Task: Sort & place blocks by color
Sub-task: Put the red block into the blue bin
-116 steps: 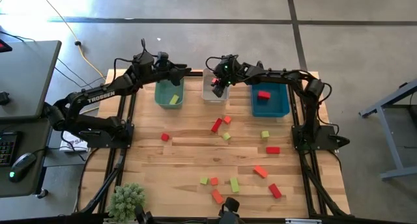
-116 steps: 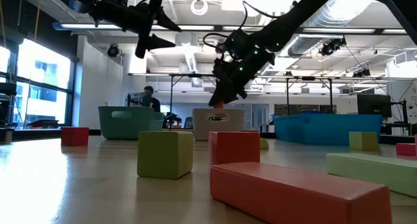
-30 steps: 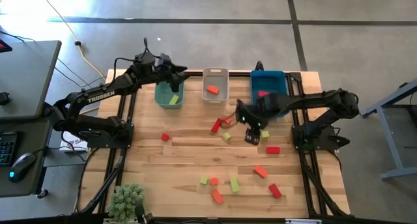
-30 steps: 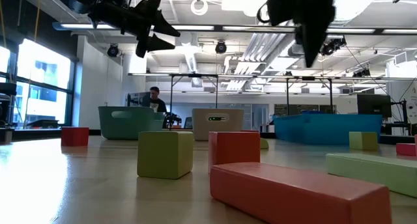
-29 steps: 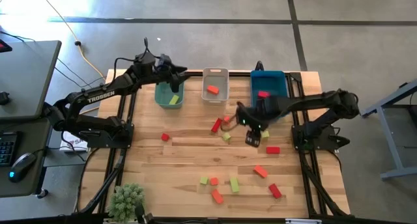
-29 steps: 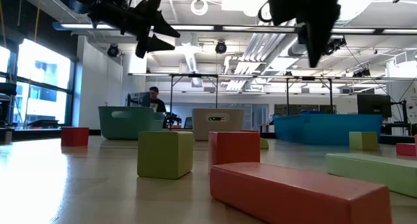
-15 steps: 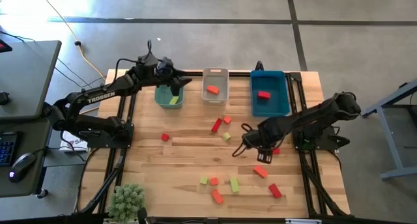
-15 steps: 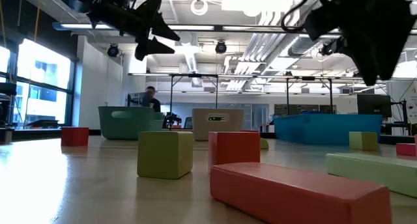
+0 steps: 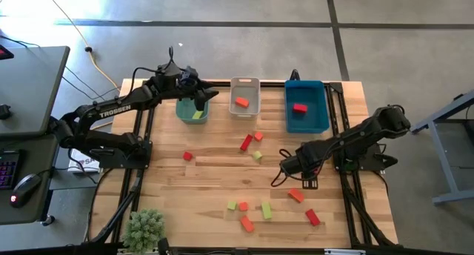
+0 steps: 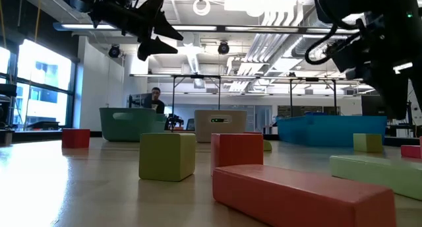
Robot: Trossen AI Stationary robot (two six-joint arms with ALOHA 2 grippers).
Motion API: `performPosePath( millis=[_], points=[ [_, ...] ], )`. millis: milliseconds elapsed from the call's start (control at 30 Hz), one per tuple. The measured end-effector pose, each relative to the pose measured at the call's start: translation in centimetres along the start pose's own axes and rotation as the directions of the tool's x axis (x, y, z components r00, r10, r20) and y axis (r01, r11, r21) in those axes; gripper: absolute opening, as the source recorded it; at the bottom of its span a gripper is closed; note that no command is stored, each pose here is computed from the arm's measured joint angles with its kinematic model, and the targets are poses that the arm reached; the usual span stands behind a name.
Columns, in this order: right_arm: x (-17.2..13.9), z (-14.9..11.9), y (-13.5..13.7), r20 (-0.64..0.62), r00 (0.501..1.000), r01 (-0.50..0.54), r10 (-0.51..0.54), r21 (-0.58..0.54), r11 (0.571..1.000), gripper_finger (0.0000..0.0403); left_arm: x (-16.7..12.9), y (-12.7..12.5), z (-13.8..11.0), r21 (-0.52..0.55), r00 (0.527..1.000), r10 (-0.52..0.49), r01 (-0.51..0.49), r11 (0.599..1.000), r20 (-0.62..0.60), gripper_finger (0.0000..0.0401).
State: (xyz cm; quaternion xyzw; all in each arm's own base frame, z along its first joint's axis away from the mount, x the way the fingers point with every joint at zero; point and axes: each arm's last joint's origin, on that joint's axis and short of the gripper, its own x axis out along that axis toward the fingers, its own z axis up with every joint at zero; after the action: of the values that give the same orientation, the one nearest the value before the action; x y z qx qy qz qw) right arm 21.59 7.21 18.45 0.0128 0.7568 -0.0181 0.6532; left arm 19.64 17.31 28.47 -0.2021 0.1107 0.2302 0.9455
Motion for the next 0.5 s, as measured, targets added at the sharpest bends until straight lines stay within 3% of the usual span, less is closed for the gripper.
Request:
performPosePath(
  millis=[500],
  points=[
    [3.7,-0.6,-0.4,0.025,0.999,-0.043,0.042,0.034,0.998,0.0201,0.0,0.0,0.0,0.000,1.000,0.000,0.000,1.000,0.000,0.0239]
  ],
)
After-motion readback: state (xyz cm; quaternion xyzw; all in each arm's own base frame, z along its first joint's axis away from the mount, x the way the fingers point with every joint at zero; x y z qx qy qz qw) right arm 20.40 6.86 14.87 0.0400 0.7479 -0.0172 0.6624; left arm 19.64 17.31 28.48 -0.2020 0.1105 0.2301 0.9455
